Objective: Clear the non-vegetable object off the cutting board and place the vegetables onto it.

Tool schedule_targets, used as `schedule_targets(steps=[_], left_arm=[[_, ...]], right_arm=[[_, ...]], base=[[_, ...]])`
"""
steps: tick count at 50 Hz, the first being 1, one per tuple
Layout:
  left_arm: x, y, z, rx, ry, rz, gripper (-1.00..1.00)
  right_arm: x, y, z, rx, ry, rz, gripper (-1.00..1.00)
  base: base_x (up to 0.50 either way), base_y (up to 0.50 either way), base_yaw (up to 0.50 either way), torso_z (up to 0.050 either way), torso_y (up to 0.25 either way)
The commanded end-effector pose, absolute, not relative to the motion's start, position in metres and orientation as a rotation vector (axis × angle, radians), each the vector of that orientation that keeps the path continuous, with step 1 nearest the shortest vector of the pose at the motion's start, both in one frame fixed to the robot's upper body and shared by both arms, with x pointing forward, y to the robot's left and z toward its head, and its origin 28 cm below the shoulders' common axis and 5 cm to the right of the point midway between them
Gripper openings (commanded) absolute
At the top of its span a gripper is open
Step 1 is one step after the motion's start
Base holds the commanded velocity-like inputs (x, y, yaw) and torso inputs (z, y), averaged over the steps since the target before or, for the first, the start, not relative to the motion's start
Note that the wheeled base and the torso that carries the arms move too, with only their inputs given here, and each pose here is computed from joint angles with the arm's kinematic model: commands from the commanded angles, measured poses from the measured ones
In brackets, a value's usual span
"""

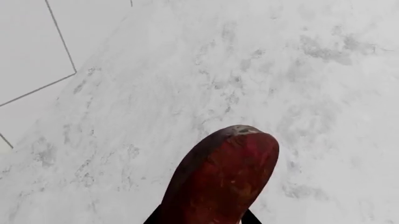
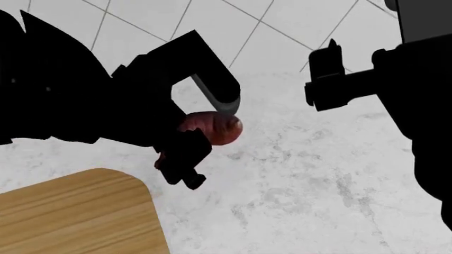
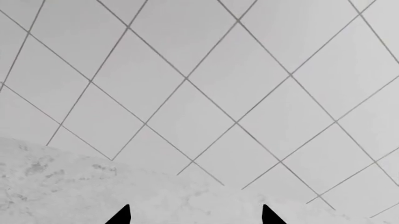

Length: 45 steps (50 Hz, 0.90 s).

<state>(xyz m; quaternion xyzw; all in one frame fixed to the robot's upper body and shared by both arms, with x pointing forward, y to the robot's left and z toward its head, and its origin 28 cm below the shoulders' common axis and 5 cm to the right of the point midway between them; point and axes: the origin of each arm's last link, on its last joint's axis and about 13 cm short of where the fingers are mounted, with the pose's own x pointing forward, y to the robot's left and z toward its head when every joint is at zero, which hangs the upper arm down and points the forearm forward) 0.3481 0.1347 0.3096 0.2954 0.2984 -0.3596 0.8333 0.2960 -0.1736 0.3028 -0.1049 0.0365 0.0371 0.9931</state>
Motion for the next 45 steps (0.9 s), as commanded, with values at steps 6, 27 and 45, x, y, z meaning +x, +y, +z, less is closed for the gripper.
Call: schedule_targets(steps=[6,27,45], left_arm=[[0.304,0.163,0.326,0.739,0.64,-0.755,-1.0],[0.269,0.208,0.306,0.718,0.729,-0.645,-1.0],[0.254,0.234,0.29,0.69,0.797,-0.572,-1.0]], right_arm=[[0.293,-0.167,0.308,-0.173,0.013,0.081,1.0],[0.293,-0.165,0.307,-0.152,-0.002,0.091,1.0],[0.294,-0.163,0.302,-0.148,0.002,0.097,1.0]], base=[[0.0,0.0,0.0,0.0,0.0],[0.0,0.0,0.0,0.0,0.0],[0.0,0.0,0.0,0.0,0.0]])
